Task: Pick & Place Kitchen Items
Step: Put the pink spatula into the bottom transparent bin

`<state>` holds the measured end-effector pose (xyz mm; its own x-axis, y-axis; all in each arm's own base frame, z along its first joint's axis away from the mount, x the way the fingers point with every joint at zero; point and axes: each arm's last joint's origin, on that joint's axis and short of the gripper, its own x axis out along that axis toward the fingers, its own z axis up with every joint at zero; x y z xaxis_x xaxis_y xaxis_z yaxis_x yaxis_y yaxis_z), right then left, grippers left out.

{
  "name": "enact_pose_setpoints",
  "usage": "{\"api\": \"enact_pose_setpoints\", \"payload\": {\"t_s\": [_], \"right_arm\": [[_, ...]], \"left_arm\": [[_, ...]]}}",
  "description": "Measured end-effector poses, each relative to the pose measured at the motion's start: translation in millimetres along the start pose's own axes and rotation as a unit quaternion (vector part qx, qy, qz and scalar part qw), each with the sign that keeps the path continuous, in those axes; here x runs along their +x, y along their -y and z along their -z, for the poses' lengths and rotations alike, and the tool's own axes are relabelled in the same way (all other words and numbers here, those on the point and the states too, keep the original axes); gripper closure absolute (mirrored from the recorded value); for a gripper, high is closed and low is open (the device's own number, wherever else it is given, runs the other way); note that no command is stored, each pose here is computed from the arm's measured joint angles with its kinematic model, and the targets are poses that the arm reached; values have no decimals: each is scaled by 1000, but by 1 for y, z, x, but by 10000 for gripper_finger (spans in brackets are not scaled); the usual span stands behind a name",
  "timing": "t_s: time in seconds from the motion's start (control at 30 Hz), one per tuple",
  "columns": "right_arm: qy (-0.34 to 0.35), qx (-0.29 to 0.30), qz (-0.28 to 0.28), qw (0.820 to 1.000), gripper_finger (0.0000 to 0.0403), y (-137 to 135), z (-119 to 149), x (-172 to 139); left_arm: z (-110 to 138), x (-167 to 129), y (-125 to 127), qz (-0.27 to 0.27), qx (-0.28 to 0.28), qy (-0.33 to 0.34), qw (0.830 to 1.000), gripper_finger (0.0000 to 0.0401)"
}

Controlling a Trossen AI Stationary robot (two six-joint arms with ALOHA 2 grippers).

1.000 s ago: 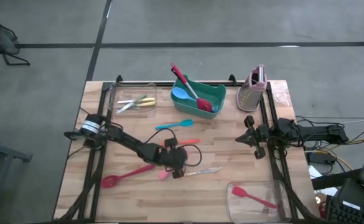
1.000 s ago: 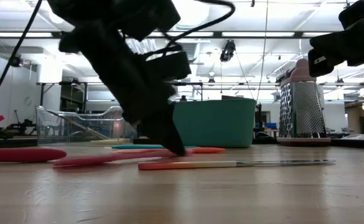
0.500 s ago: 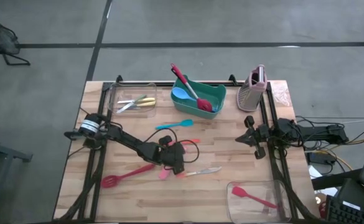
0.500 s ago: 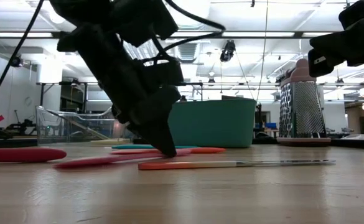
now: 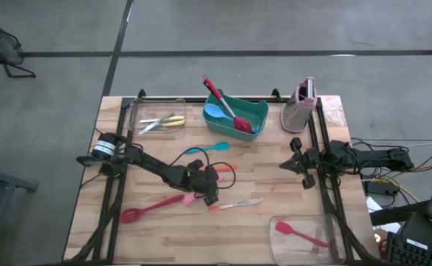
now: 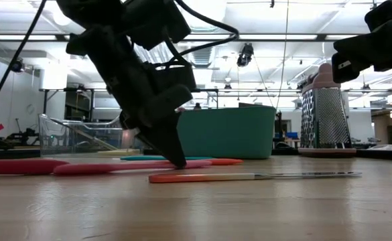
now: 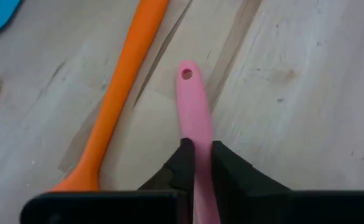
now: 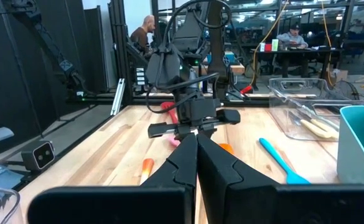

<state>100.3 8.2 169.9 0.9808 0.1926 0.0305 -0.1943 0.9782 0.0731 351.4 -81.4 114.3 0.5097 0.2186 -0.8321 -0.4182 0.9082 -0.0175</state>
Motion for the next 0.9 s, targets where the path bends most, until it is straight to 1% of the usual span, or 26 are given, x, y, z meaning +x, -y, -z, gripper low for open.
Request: {"api": "enact_pose_setpoints", "payload": {"t_s": [0.17,0.3,0.4,0.53,0.6,0.67,0.73,0.83,0.9], "right_arm": [[0,0,0,1000,394,0,0,0],[0,0,0,1000,394,0,0,0],[0,0,0,1000,394,0,0,0],[0,0,0,1000,394,0,0,0],[0,0,0,1000,394,0,0,0],[0,0,0,1000,394,0,0,0],[0,0,0,1000,394,0,0,0],[0,0,0,1000,394,0,0,0],[0,0,0,1000,394,0,0,0]], "left_arm": [[-3,-4,0,4,12,6,1000,375],[-8,-13,0,4,12,21,1000,375],[-10,-15,-3,3,17,15,1000,377],[-10,-13,-7,9,-9,1,1000,375],[-12,-19,-7,22,-12,-1,1000,370],[-14,-29,-8,35,-21,-6,999,364],[-13,-45,-13,32,-17,-21,999,357],[-21,-75,-19,45,-36,-4,998,341],[-21,-94,-25,48,-49,-2,998,324]]}}
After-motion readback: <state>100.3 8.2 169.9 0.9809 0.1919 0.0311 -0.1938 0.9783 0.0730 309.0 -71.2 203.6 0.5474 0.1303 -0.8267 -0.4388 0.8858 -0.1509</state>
